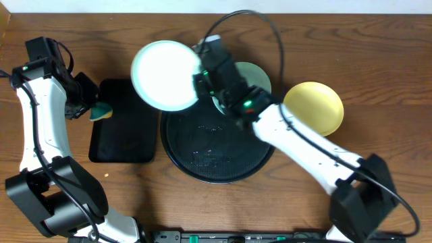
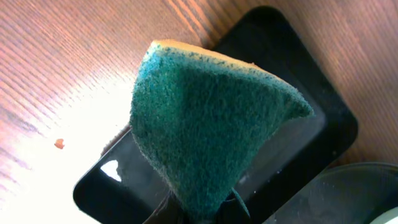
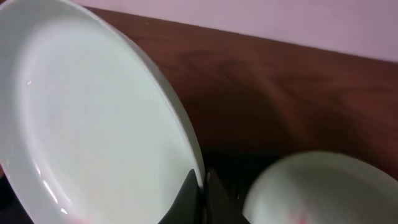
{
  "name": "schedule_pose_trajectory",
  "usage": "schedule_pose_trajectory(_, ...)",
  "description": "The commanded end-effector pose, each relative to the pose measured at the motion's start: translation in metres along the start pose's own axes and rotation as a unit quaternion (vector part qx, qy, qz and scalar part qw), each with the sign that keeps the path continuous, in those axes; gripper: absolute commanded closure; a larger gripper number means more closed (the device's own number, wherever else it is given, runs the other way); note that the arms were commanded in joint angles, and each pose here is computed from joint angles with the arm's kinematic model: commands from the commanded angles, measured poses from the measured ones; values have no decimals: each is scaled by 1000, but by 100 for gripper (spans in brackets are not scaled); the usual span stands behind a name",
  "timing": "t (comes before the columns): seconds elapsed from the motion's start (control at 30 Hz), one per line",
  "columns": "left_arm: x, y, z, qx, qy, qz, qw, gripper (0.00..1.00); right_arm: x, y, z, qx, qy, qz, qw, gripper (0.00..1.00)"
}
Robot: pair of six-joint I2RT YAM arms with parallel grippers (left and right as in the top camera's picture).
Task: Clean dirty plates on tray and stack at the side
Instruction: 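Lift the light-blue plate with the right gripper and stack it on yellow plate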
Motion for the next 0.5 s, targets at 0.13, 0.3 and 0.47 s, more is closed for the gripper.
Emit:
schedule_pose_trajectory(0.13, 5, -13, -2, -5, 8, -19, 1000, 93, -4, 17, 40, -23, -88, -39, 995, 99)
schedule_pose_trajectory(0.3, 5, -13, -2, -5, 8, -19, 1000, 92, 5, 16, 52, -30, -118, -72, 990, 99)
schedule_pose_trajectory(0.47, 4, -13, -2, -4, 8, -17, 1000, 93, 15, 9, 30, -109, -133, -85, 981, 99)
Point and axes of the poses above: each gripper's point midway between its finger pads, its own y axis out along the fingers, its own z axis along the line the jaws close on, x = y × z, the point moved 4 cm from there along -y, back along the fingers, and after that the axes turned 6 degrees about -y, right-handed, at the moved point
